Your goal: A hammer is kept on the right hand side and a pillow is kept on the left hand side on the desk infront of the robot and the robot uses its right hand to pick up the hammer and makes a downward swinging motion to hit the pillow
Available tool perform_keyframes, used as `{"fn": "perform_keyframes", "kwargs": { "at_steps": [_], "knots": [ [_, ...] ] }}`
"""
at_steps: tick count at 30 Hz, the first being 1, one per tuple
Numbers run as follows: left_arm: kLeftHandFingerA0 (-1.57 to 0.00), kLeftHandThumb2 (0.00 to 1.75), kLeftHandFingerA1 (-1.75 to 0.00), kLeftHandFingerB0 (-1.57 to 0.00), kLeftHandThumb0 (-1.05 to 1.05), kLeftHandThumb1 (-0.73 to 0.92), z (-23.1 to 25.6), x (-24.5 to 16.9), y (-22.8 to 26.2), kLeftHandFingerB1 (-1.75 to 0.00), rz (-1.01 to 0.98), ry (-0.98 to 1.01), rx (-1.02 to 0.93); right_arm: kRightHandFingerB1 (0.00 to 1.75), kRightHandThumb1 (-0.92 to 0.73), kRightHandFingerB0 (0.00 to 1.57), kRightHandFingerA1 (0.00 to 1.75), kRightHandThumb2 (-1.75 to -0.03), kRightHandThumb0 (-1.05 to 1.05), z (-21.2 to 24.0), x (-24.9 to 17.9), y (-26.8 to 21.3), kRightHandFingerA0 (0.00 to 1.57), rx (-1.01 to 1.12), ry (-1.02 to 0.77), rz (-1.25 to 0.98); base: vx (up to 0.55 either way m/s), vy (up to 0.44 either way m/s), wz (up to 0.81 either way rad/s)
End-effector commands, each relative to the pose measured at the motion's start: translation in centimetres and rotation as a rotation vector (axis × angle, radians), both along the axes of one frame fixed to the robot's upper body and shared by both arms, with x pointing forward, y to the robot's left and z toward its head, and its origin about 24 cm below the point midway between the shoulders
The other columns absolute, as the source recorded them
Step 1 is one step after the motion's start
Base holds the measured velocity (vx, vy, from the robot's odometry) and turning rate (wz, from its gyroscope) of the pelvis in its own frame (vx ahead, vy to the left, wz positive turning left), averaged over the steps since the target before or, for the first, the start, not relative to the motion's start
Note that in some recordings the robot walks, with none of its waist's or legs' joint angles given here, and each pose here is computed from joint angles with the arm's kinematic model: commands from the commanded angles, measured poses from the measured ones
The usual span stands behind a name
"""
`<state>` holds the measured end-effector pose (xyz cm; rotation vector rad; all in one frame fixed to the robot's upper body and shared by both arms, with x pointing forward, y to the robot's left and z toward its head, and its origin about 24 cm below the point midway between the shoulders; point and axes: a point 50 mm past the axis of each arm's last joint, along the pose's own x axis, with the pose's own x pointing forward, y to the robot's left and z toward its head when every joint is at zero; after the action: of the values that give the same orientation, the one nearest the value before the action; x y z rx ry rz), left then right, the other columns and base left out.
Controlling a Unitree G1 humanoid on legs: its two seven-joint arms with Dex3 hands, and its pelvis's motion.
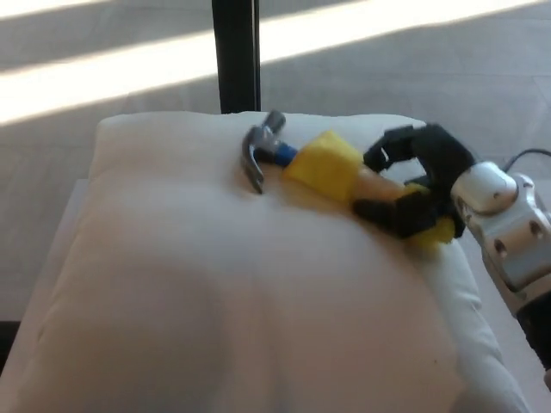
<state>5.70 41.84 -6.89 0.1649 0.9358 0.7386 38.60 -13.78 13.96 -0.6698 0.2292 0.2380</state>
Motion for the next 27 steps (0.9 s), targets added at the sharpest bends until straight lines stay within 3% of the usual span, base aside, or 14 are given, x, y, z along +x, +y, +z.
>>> {"fn": "perform_keyframes", "kwargs": {
  "at_steps": [1,4,6,8,9,11,12,18,19,23,24,25,26,27],
  "knots": [
    [-0.62,0.62,-0.60,-0.61,-0.61,0.74,0.8,0.2,0.8,-0.50,-0.011,-0.007,0.027,1.49,-0.64,0.67,1.75,-0.83,-0.22,-5.5,-2.2,-1.8,0.81,-0.296,0.103,0.062,0.00,0.000,0.00],
    [-0.62,0.62,-0.57,-0.56,-0.58,0.74,0.9,0.5,0.9,-0.48,0.001,-0.009,0.026,1.65,-0.64,0.73,1.75,-0.86,-0.26,-7.1,-2.7,-2.1,0.90,-0.490,0.065,0.103,0.00,0.000,0.00],
    [-0.67,0.62,-0.60,-0.62,-0.61,0.74,1.1,0.5,1.1,-0.50,-0.016,0.000,0.039,1.12,-0.69,0.73,1.68,-0.81,-0.29,-8.0,-3.0,-2.2,0.92,-0.625,0.021,0.142,0.00,0.000,0.00],
    [-0.67,0.62,-0.60,-0.62,-0.61,0.74,1.2,0.6,1.1,-0.50,-0.020,0.002,0.045,1.12,-0.69,0.73,1.68,-0.81,-0.29,-8.1,-3.0,-2.3,0.92,-0.636,0.013,0.149,0.00,0.000,0.00],
    [-0.65,0.62,-0.60,-0.63,-0.62,0.73,1.2,0.5,1.1,-0.50,-0.010,-0.005,0.042,0.94,-0.53,0.73,1.31,-1.01,-0.34,-8.0,-3.0,-2.3,1.18,-0.714,-0.018,0.177,0.00,0.000,0.00],
    [-0.65,0.62,-0.60,-0.66,-0.62,0.74,1.2,0.6,1.1,-0.51,-0.019,-0.004,0.044,1.03,-0.54,0.77,1.33,-1.02,-0.37,-7.9,-3.1,-2.3,1.19,-0.735,-0.040,0.187,0.00,0.000,0.00],
    [-0.65,0.62,-0.60,-0.66,-0.63,0.73,1.2,0.6,1.2,-0.51,-0.021,-0.003,0.044,1.27,-0.68,0.71,1.73,-0.80,-0.30,-7.9,-3.0,-2.3,0.93,-0.741,-0.056,0.191,0.00,0.000,0.00],
    [-0.63,0.62,-0.60,-0.57,-0.61,0.74,1.1,0.4,1.1,-0.49,-0.006,-0.010,0.031,1.35,-0.65,0.72,1.75,-0.82,-0.29,-7.4,-2.8,-2.1,0.92,-0.781,-0.112,0.215,0.00,0.000,0.00],
    [-0.66,0.62,-0.60,-0.57,-0.61,0.75,1.1,0.3,1.1,-0.49,-0.008,-0.008,0.031,1.03,-0.55,0.81,1.33,-1.03,-0.37,-7.4,-2.8,-2.1,1.18,-0.783,-0.117,0.214,0.00,0.000,0.00],
    [-0.63,0.62,-0.59,-0.60,-0.62,0.74,1.2,0.4,1.2,-0.50,-0.016,0.002,0.039,1.24,-0.66,0.73,1.75,-0.74,-0.31,-6.2,-2.3,-1.9,0.91,-0.768,-0.157,0.202,0.00,0.000,0.00],
    [-0.65,0.62,-0.60,-0.64,-0.60,0.73,1.2,0.4,1.2,-0.52,-0.010,-0.005,0.036,0.98,-0.53,0.80,1.32,-1.00,-0.37,-5.4,-2.0,-2.0,1.17,-0.757,-0.163,0.183,0.00,0.000,0.00],
    [-0.66,0.62,-0.62,-0.64,-0.60,0.73,1.2,0.4,1.2,-0.53,-0.003,-0.011,0.033,0.91,-0.67,0.76,1.73,-0.75,-0.31,-4.9,-1.8,-2.1,0.91,-0.746,-0.168,0.171,0.00,0.000,0.00],
    [-0.65,0.62,-0.61,-0.69,-0.61,0.73,1.1,0.4,1.2,-0.54,0.003,-0.013,0.031,0.87,-0.54,0.79,1.31,-1.03,-0.34,-4.4,-1.6,-2.3,1.18,-0.732,-0.185,0.161,0.00,0.000,0.00],
    [-0.65,0.62,-0.61,-0.69,-0.61,0.73,1.1,0.4,1.1,-0.54,0.004,-0.013,0.030,0.87,-0.54,0.79,1.31,-1.03,-0.34,-4.1,-1.5,-2.4,1.18,-0.727,-0.202,0.157,0.00,0.000,0.00]
  ]
}}
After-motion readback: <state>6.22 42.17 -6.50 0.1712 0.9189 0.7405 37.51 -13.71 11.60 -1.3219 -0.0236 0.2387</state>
